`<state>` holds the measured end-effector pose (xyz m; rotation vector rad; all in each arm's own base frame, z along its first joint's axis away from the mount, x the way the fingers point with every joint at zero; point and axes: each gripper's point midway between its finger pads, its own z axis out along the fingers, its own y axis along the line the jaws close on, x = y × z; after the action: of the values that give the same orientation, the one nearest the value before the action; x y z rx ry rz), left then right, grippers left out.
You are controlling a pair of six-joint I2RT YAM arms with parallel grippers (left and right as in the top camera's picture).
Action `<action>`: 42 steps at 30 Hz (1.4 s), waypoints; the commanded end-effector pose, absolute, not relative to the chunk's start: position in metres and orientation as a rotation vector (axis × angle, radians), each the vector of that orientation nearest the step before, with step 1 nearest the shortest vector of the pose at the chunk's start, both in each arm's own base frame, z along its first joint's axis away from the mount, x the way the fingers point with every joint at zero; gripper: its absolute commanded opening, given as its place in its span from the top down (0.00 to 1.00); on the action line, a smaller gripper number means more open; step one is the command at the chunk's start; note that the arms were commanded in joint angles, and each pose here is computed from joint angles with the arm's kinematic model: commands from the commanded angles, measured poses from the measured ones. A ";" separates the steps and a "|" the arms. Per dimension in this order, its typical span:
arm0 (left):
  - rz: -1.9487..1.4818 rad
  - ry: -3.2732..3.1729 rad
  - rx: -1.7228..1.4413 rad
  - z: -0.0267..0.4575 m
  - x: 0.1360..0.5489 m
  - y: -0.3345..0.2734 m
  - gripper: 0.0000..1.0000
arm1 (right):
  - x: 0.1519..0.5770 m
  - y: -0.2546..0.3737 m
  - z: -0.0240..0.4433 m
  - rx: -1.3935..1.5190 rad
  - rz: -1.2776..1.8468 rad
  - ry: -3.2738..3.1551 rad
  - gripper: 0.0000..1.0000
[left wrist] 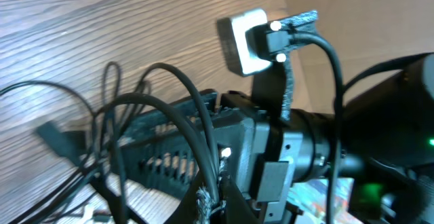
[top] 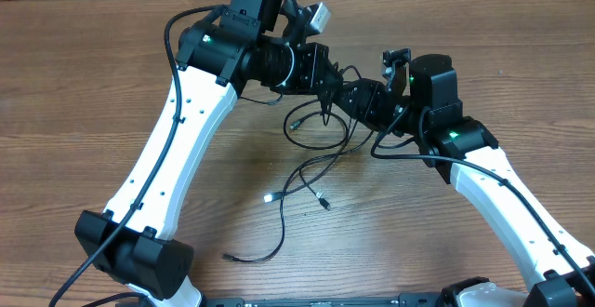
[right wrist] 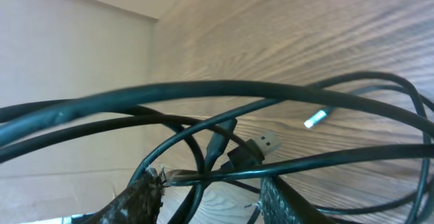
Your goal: Untangle cables
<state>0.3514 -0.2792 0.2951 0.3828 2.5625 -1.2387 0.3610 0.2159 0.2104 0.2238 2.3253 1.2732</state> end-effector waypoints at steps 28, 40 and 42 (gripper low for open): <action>-1.199 2.498 0.387 0.312 0.358 -0.260 0.94 | 0.332 0.161 0.135 0.552 0.803 2.631 0.96; -0.923 2.616 0.307 0.283 0.366 -0.224 0.93 | 0.323 0.160 0.130 0.410 0.761 2.679 0.96; -0.904 2.647 0.297 0.279 0.362 -0.221 0.75 | 0.324 0.164 0.133 0.375 0.795 2.668 0.96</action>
<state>0.3621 -0.2291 0.2693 0.2836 2.6732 -0.9662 0.3236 0.1588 0.1295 0.4660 2.6781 0.7628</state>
